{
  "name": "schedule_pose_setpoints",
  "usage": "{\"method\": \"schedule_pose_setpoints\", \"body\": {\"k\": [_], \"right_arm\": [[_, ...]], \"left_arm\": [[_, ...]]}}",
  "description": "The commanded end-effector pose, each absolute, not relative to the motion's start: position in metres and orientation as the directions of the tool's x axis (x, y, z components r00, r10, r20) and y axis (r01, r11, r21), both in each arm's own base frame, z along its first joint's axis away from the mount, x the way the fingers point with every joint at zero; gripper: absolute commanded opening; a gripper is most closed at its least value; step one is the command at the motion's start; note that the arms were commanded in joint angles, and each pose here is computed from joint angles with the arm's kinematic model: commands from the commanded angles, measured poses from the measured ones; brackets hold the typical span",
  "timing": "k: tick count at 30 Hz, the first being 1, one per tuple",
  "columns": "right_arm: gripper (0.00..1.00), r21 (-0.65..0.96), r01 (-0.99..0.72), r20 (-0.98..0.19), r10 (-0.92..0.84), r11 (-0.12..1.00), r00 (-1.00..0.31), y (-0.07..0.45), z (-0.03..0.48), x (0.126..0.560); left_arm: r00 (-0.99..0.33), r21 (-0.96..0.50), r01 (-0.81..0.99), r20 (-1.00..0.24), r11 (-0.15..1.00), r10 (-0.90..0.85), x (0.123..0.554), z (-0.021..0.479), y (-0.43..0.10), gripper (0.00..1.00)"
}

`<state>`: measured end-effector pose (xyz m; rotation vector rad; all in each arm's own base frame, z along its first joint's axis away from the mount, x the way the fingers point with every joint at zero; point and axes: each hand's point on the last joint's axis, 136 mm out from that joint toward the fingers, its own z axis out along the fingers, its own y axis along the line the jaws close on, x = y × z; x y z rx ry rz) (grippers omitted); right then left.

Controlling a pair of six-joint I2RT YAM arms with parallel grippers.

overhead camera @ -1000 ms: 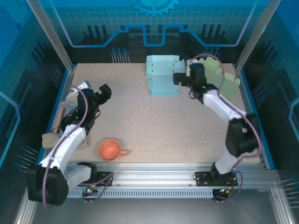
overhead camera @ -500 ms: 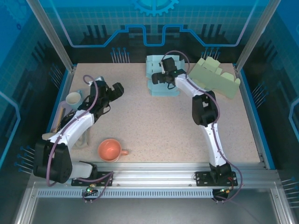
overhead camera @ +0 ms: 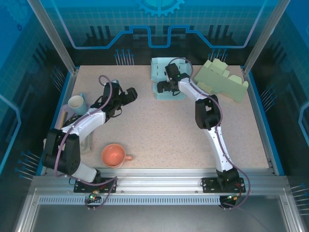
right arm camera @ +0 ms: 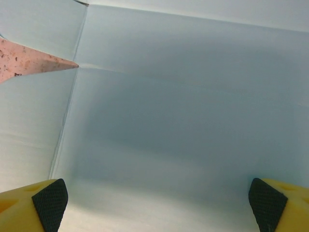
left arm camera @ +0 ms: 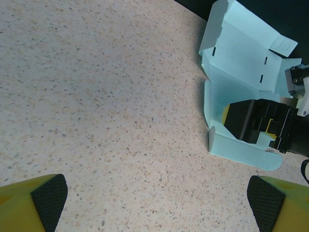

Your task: Fold the paper box

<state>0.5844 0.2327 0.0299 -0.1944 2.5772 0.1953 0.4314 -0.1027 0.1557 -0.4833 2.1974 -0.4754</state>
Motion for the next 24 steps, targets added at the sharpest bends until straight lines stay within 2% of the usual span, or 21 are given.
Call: {"method": "schedule_pose_setpoints", "body": {"k": [1, 6, 11, 21, 24], "right_arm": [[1.00, 0.115, -0.169, -0.460, -0.098, 0.979, -0.883, 0.234, 0.018, 0.564], [1.00, 0.086, -0.153, -0.422, -0.103, 0.985, -0.901, 0.224, 0.010, 0.541], [1.00, 0.101, -0.159, -0.435, -0.100, 0.982, -0.895, 0.218, 0.017, 0.506], [1.00, 0.064, -0.187, -0.432, -0.142, 0.980, -0.891, 0.214, 0.011, 0.403], [1.00, 0.012, -0.214, -0.468, -0.184, 0.977, -0.864, 0.216, 0.024, 0.372]], "left_arm": [[-0.597, -0.502, -0.122, -0.652, 0.856, -0.467, 0.442, 0.165, -0.118, 0.99], [-0.615, -0.507, -0.117, -0.638, 0.854, -0.463, 0.442, 0.157, -0.126, 0.99], [-0.634, -0.516, -0.109, -0.623, 0.850, -0.459, 0.443, 0.150, -0.135, 0.99], [-0.687, -0.554, -0.057, -0.582, 0.831, -0.435, 0.442, 0.148, -0.174, 0.99], [-0.703, -0.551, -0.037, -0.579, 0.834, -0.414, 0.437, 0.149, -0.186, 0.99]]}}
